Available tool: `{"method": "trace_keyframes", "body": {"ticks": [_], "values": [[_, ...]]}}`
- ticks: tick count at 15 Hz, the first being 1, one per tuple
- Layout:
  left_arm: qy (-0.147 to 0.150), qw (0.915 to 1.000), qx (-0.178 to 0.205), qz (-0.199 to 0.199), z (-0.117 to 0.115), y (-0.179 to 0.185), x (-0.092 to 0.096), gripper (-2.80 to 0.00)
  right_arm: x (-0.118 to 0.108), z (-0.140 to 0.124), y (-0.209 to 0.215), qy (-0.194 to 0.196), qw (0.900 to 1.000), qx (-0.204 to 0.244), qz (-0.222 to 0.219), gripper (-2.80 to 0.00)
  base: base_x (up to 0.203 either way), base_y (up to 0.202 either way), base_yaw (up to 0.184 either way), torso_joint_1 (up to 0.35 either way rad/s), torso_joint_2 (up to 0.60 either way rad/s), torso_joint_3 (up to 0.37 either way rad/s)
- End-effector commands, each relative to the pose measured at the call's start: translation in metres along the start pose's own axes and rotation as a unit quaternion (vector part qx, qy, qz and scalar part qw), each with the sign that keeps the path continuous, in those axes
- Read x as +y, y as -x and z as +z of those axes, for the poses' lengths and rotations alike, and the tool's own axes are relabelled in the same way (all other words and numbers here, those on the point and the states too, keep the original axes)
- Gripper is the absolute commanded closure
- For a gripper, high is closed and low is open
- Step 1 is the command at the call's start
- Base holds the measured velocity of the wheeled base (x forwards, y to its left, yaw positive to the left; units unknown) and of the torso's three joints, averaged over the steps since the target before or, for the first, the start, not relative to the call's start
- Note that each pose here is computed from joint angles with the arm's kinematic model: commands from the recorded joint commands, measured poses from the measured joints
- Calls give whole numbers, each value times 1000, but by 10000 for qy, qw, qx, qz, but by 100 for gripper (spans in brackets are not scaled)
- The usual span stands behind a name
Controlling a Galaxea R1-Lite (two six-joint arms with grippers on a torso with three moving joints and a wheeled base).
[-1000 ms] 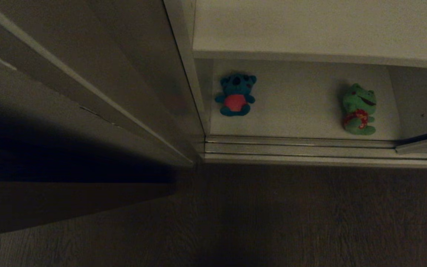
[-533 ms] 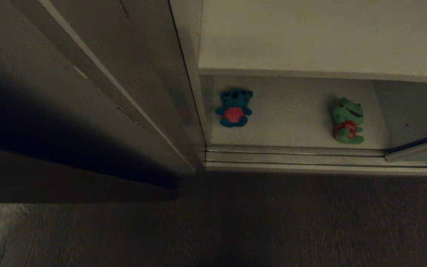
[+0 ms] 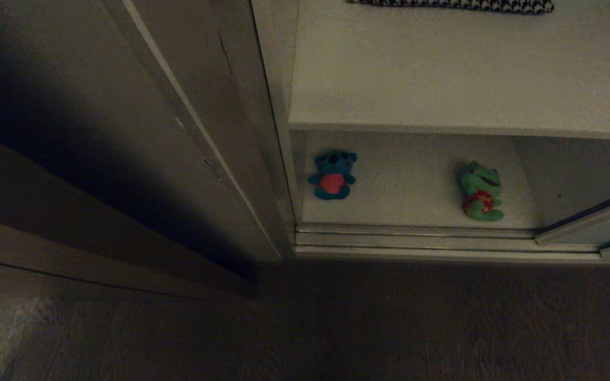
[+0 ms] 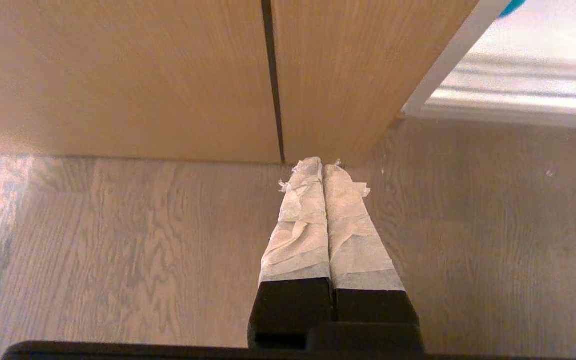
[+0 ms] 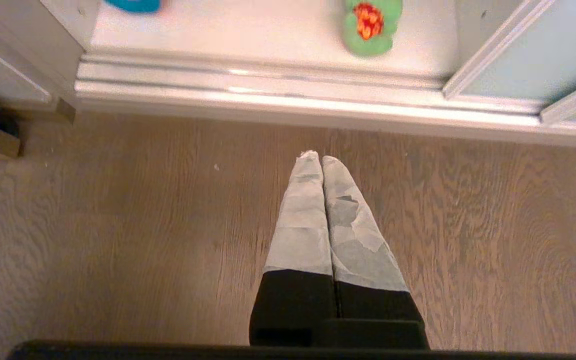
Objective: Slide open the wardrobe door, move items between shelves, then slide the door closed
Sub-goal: Place the green doll on the lower shelf, then close the door
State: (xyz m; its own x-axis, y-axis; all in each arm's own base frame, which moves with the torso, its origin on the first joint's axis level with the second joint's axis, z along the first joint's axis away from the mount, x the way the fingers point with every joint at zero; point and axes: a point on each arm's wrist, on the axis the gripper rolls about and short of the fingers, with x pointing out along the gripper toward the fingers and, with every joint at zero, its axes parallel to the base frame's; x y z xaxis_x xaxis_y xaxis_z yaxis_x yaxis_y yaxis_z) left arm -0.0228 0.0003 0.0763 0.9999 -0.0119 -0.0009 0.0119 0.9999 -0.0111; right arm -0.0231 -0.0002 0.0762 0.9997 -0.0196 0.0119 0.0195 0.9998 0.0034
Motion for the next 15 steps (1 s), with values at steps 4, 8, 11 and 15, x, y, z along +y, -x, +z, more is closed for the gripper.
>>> {"method": "trace_keyframes", "body": {"ticks": [4,8,11,15], "values": [[6,10000,-4,5,0,0,0,0,0,0,0,1,10000,26,-1,0,0,0,0,1,1,199],[6,10000,-12,6,0,0,0,0,0,0,0,1,10000,28,4,0,0,0,0,0,1,200],[6,10000,-14,-2,0,0,0,0,0,0,0,1,10000,36,4,0,0,0,0,0,2,201],[6,10000,-12,-1,0,0,0,0,0,0,0,1,10000,22,5,0,0,0,0,3,3,182]]}}
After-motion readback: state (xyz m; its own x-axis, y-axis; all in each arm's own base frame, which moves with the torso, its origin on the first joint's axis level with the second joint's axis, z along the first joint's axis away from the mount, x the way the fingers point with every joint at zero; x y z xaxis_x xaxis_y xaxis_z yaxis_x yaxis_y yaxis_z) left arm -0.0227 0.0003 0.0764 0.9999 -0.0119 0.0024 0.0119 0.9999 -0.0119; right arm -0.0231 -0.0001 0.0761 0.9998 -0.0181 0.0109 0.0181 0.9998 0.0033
